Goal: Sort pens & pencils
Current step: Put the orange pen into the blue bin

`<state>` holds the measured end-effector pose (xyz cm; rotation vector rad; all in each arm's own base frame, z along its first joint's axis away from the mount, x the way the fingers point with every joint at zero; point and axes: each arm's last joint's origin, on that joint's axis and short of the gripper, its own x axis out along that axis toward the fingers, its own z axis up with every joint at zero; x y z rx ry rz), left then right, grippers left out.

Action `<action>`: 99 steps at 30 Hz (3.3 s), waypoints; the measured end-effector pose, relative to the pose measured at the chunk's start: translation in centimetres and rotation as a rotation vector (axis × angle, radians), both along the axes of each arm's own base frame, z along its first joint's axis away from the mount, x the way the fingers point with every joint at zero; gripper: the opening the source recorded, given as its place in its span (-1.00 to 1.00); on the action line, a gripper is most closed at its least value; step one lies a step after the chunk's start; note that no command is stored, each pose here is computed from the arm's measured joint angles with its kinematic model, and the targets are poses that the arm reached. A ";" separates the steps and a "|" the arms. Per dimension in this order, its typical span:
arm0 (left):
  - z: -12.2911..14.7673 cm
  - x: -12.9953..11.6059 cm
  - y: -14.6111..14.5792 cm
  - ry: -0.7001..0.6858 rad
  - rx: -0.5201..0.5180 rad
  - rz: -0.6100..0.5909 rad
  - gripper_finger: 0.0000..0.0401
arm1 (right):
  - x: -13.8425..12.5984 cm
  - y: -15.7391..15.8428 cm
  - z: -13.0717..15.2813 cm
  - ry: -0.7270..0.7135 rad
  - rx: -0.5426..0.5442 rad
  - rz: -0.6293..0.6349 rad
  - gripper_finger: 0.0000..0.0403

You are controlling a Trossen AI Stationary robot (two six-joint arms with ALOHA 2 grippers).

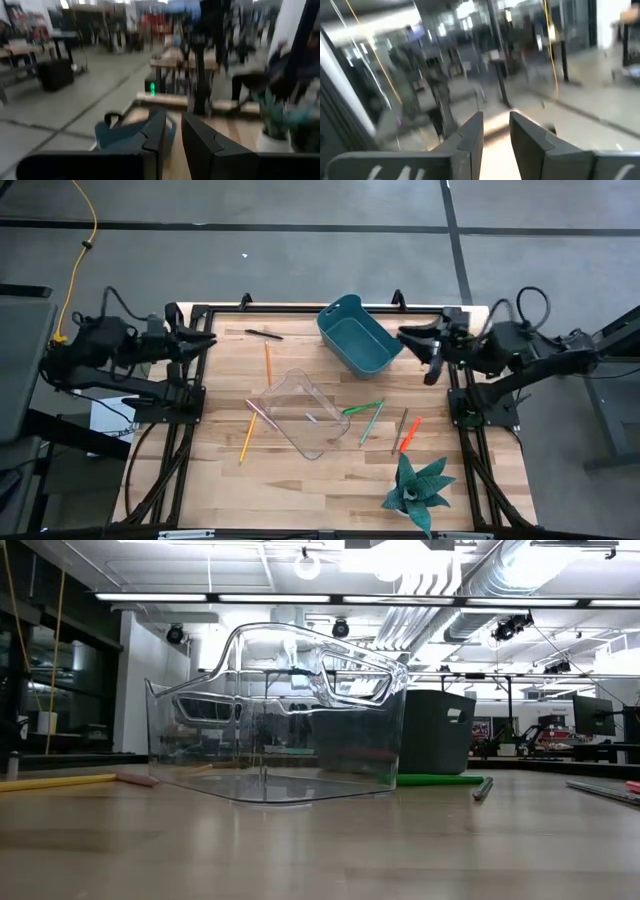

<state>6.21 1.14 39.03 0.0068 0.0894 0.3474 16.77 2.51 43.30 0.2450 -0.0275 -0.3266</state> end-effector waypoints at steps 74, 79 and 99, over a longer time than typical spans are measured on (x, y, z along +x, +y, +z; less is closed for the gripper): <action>-4.3 7.0 0.5 0.781 -0.112 0.102 -0.75 | 4.2 3.7 -21.4 0.805 1.406 -0.764 -0.58; -4.3 7.0 0.5 0.806 -0.061 0.075 -0.75 | 4.7 3.9 -22.4 0.815 1.445 -0.857 -0.58; -4.6 6.6 0.4 0.891 0.008 0.029 -0.75 | 4.2 5.4 -23.6 0.924 1.466 -0.983 -0.57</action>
